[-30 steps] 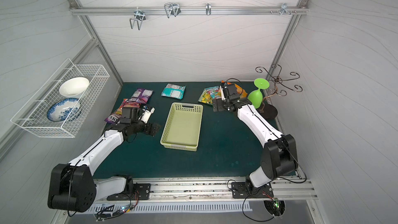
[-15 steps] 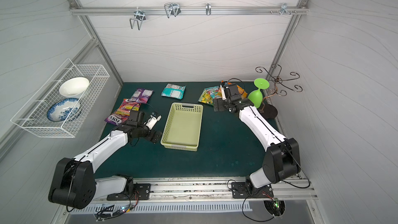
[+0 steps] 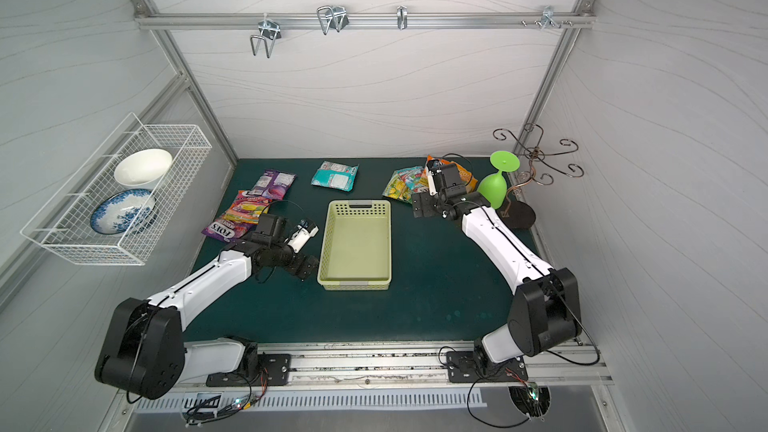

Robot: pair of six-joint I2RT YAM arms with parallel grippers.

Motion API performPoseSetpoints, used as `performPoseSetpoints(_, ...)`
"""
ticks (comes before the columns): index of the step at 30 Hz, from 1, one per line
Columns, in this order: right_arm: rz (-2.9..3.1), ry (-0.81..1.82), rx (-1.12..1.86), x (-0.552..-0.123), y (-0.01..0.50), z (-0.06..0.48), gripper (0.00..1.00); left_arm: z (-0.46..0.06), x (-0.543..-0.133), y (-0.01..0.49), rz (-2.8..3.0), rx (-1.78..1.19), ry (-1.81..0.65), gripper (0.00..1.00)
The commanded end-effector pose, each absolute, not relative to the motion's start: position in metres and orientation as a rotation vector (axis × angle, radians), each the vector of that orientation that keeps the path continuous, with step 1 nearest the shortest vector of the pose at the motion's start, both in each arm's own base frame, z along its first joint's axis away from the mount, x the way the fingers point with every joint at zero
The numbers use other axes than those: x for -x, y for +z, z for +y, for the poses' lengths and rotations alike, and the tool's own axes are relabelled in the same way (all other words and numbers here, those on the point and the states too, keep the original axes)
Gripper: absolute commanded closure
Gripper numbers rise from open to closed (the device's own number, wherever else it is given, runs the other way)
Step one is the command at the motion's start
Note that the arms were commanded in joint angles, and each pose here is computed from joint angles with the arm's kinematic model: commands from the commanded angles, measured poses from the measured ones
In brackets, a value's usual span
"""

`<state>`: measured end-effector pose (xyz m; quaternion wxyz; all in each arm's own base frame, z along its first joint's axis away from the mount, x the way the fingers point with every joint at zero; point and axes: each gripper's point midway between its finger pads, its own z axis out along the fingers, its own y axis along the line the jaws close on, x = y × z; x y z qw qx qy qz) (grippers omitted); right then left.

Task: Put the candies in the basket
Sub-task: Adjust the basket at the center of the board, then pick up the candy at the center of the board.

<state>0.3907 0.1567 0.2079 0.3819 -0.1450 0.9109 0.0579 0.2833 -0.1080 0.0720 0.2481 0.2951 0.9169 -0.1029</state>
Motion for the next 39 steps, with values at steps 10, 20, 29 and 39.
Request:
performPoseSetpoints(10,2.321,0.049,0.440,-0.419,0.221,0.174,0.01,-0.092,-0.301,0.104,2.387,-0.720,-0.200,0.02)
performPoseSetpoints(20,2.363,-0.138,0.550,-0.460,0.195,0.207,0.02,-0.063,-0.314,0.128,2.354,-0.530,-0.144,0.02)
performPoseSetpoints(29,2.402,-0.286,0.552,-0.500,0.163,0.216,0.11,-0.061,-0.317,0.137,2.343,-0.489,-0.149,0.02)
performPoseSetpoints(39,2.415,-0.400,0.612,-0.535,0.117,0.225,0.23,-0.057,-0.322,0.139,2.347,-0.467,-0.128,0.02)
